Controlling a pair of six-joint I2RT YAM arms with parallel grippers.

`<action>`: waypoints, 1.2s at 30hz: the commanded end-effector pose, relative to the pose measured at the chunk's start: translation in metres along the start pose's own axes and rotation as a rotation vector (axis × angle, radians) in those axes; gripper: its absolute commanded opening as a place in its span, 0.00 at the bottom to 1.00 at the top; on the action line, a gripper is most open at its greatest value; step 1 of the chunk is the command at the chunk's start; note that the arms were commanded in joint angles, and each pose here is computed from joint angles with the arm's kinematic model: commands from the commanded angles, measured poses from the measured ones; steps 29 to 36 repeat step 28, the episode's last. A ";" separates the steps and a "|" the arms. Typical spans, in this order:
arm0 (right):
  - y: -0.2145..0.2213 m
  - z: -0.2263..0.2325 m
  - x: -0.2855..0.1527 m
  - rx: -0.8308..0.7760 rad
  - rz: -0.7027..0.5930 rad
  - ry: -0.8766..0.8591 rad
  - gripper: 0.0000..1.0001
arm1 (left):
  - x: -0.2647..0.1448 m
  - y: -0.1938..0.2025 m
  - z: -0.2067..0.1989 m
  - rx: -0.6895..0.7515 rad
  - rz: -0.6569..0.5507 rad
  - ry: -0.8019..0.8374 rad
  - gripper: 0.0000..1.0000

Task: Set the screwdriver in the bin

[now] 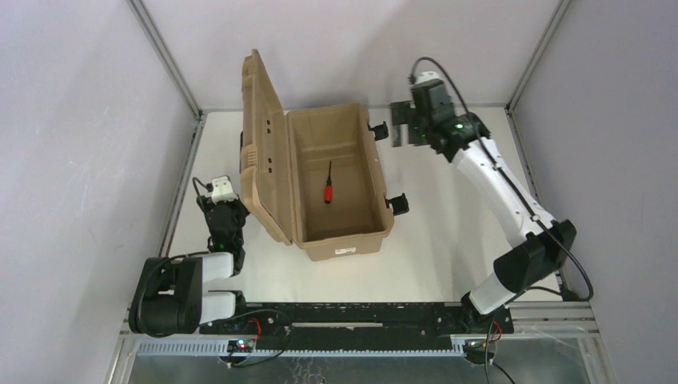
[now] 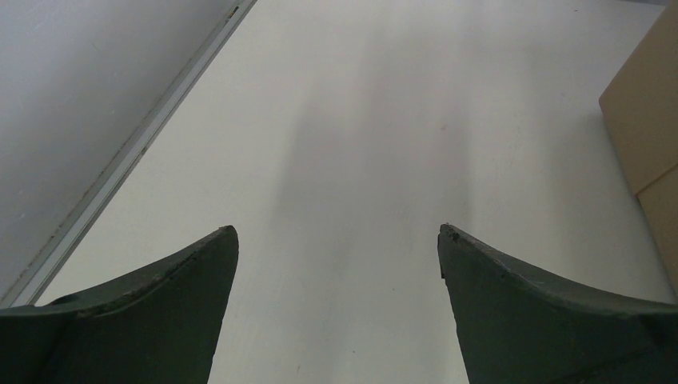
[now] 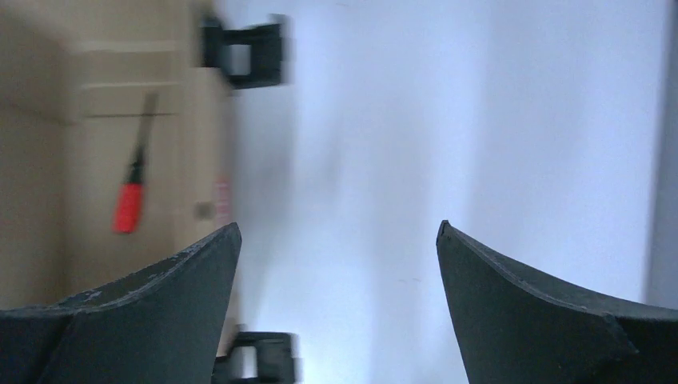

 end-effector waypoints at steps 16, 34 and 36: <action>0.050 -0.195 -0.046 0.272 -0.091 0.308 1.00 | 0.009 -0.034 -0.007 -0.024 -0.115 0.018 1.00; 0.066 -0.195 -0.048 0.298 -0.068 0.323 1.00 | 0.009 -0.034 -0.007 -0.024 -0.116 0.019 1.00; 0.066 -0.195 -0.048 0.298 -0.068 0.323 1.00 | 0.009 -0.034 -0.007 -0.024 -0.116 0.019 1.00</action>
Point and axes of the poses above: each gripper's point midway between its finger pads, its own x axis out along the fingers, its own z axis along the line the jaws close on, y = z × x, the point moved 3 cm from there along -x, back along the fingers, and after that the axes turned 9 degrees about -x, right-handed, at the moved point
